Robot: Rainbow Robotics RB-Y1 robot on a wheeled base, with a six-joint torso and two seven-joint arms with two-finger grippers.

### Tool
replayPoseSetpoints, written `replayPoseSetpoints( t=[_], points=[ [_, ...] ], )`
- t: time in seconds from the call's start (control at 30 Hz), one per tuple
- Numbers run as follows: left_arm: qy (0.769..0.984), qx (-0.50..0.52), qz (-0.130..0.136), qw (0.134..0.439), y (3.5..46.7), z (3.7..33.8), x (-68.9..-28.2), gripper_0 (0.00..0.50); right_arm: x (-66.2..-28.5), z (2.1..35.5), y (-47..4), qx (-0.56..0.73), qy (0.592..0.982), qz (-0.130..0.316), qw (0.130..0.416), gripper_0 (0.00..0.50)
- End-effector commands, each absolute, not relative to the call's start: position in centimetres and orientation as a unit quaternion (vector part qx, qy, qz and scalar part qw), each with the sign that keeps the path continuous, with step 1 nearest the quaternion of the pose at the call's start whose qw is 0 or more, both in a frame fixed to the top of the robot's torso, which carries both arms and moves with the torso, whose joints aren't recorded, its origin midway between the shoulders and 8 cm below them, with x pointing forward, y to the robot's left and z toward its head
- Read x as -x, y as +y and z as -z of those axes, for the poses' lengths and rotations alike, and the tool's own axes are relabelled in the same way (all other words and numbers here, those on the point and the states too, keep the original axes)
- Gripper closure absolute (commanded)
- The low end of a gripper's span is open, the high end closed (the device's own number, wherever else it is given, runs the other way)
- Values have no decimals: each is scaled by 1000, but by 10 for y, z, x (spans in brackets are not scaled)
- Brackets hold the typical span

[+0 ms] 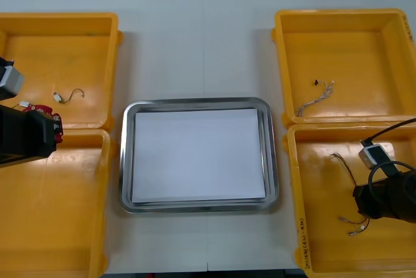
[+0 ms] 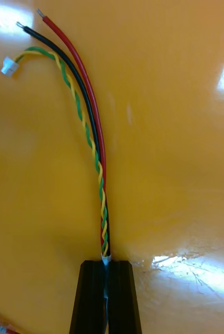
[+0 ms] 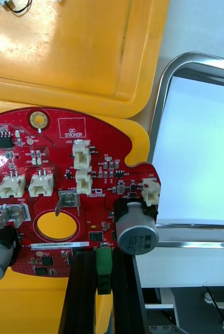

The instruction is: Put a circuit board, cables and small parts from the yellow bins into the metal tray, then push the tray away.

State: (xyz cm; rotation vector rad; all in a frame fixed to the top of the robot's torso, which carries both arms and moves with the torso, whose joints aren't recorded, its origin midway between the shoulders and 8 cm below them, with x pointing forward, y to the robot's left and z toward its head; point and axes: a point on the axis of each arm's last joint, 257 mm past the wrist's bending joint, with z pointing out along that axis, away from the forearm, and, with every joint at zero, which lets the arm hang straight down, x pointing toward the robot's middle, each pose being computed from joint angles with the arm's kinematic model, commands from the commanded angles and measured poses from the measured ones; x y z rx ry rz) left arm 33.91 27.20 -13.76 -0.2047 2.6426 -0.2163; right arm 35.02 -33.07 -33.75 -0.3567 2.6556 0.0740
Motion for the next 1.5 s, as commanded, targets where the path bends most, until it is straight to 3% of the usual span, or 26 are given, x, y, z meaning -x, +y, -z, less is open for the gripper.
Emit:
replayPoseSetpoints(
  t=[0.03, 0.23, 0.37, 0.57, 0.77, 0.93, 1.5],
  points=[
    [966, 10, 44, 255, 277, 126, -343, 500, -365, 305, -321, 131, 958, -57, 247, 500],
    [969, -40, 32, 242, 264, 129, -341, 500, -359, 270, -312, 135, 961, -84, 227, 500],
    [973, -86, 42, 212, 240, 135, -342, 500, -354, 253, -295, 120, 960, -125, 218, 500],
    [971, -144, 46, 187, 206, 129, -353, 500, -350, 229, -272, 94, 964, -130, 212, 500],
    [970, -169, 34, 173, 192, 131, -361, 500, -346, 220, -251, 61, 968, -137, 200, 500],
    [968, -173, 37, 180, 173, 139, -366, 500, -346, 218, -233, 35, 971, -141, 191, 500],
    [976, -144, 38, 161, 103, 208, -368, 500, -346, 211, -186, 9, 976, -129, 178, 500]
  ],
)
